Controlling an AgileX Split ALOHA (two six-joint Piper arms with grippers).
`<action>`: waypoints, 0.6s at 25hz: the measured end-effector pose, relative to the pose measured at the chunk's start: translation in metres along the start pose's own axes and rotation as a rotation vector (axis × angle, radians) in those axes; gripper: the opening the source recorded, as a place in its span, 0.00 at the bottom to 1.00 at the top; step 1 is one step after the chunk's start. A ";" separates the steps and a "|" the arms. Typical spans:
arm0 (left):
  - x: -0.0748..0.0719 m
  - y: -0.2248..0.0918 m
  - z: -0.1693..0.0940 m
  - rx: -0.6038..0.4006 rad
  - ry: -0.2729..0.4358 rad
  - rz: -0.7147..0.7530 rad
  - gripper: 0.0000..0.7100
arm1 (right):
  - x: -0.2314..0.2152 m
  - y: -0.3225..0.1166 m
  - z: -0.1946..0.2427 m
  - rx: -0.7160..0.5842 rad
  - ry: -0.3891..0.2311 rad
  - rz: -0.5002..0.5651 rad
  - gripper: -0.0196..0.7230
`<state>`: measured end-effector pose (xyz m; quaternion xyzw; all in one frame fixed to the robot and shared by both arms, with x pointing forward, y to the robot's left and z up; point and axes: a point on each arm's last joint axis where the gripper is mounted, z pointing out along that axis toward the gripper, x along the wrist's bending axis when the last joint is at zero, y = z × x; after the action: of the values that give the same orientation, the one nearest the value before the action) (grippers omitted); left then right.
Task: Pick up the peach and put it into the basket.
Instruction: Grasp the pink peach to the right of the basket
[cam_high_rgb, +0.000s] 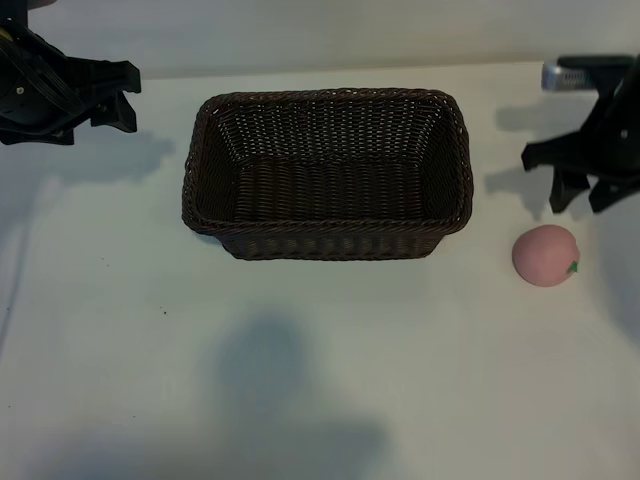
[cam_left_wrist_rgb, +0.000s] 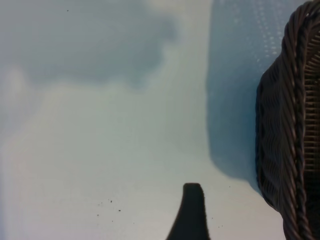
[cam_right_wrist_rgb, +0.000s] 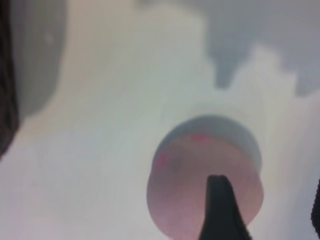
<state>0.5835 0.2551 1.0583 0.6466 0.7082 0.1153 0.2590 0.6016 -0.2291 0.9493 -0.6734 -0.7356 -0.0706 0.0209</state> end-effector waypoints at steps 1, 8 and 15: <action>0.000 0.000 0.000 0.000 0.000 0.000 0.84 | -0.001 -0.003 0.003 0.014 0.000 0.002 0.61; 0.000 0.000 0.000 0.000 0.000 0.000 0.84 | -0.001 -0.016 0.024 -0.001 0.032 0.027 0.61; 0.000 0.000 0.000 0.000 0.000 0.000 0.84 | -0.002 -0.023 0.035 -0.046 0.052 0.057 0.58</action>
<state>0.5835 0.2551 1.0583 0.6466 0.7082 0.1153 0.2590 0.5813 -0.2281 0.9130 -0.6925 -0.7133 -0.1043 0.0266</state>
